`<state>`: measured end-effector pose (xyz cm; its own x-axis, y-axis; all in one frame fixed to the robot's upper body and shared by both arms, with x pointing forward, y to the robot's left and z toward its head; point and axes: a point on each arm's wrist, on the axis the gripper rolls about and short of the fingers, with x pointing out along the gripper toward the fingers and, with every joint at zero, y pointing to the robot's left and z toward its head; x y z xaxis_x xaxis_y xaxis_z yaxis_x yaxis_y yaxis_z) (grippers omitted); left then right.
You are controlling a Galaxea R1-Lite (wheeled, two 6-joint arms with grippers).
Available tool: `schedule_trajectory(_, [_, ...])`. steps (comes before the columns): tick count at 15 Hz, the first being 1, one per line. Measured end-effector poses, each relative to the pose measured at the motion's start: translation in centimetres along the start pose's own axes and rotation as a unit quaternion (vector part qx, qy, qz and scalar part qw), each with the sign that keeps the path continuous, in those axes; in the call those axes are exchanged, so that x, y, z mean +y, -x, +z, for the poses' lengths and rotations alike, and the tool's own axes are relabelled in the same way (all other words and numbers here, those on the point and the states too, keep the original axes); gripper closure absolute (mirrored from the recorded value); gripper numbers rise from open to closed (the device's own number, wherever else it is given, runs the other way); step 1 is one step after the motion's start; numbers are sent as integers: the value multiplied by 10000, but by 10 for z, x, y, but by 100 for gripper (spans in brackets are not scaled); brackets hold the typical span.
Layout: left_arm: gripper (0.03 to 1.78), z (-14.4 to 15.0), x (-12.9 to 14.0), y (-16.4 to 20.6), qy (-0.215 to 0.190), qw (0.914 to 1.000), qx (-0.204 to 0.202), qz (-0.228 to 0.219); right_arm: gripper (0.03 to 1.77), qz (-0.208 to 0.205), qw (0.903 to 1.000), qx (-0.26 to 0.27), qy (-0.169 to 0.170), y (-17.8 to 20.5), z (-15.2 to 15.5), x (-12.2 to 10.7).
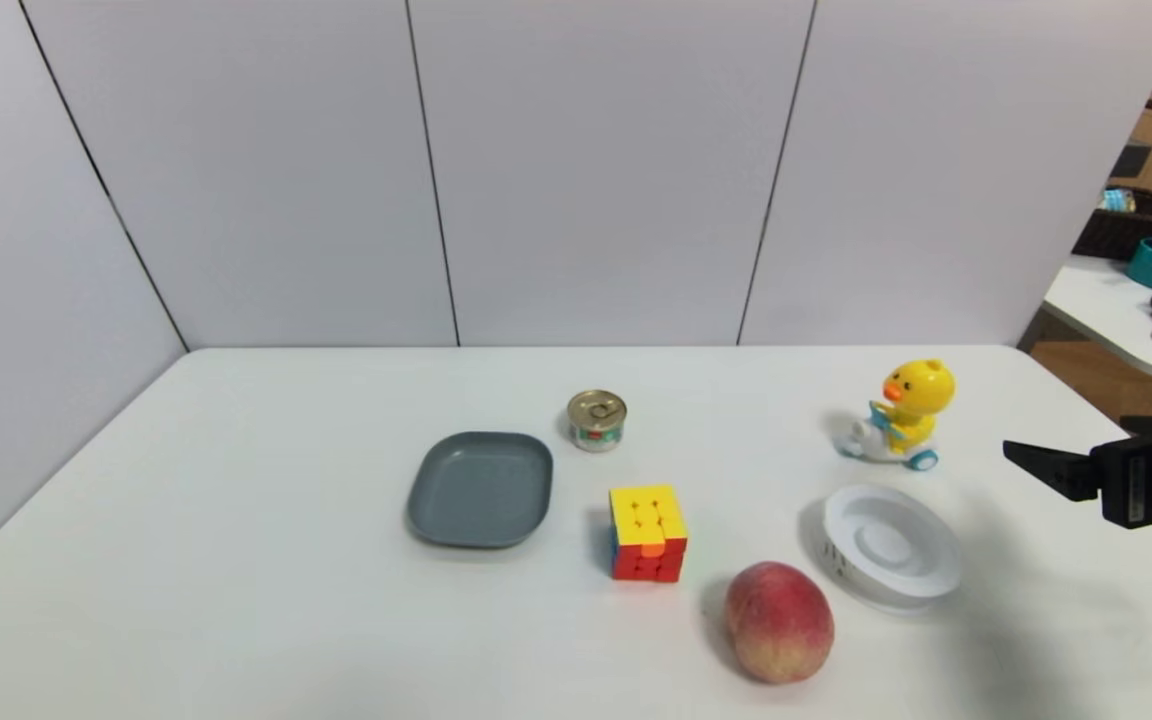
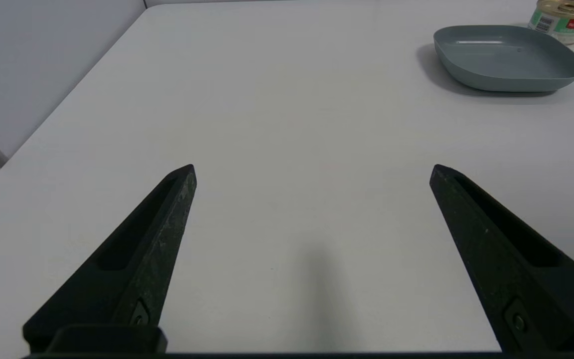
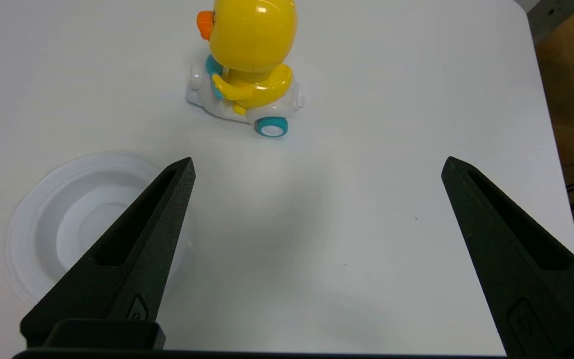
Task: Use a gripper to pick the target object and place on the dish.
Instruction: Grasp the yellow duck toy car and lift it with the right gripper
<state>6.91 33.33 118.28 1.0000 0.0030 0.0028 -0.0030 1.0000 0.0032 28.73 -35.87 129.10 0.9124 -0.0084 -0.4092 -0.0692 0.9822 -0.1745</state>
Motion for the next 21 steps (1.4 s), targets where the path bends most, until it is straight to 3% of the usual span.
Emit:
schedule_trajectory(3, [12, 0, 0, 0, 0, 10000, 0, -2, 9, 106, 9999, -46, -57, -19, -15, -1])
schedule_trajectory(10, [12, 0, 0, 0, 0, 10000, 0, 0, 9, 1062, 9934, 117, -418, -47, -45, -23])
schedule_trajectory(15, [12, 0, 0, 0, 0, 10000, 0, -2, 9, 1660, 9856, -69, -316, -50, -59, -40])
schedule_trajectory(21, [12, 0, 0, 0, 0, 10000, 0, -2, 9, 1799, 9828, -315, -280, -61, -59, -46])
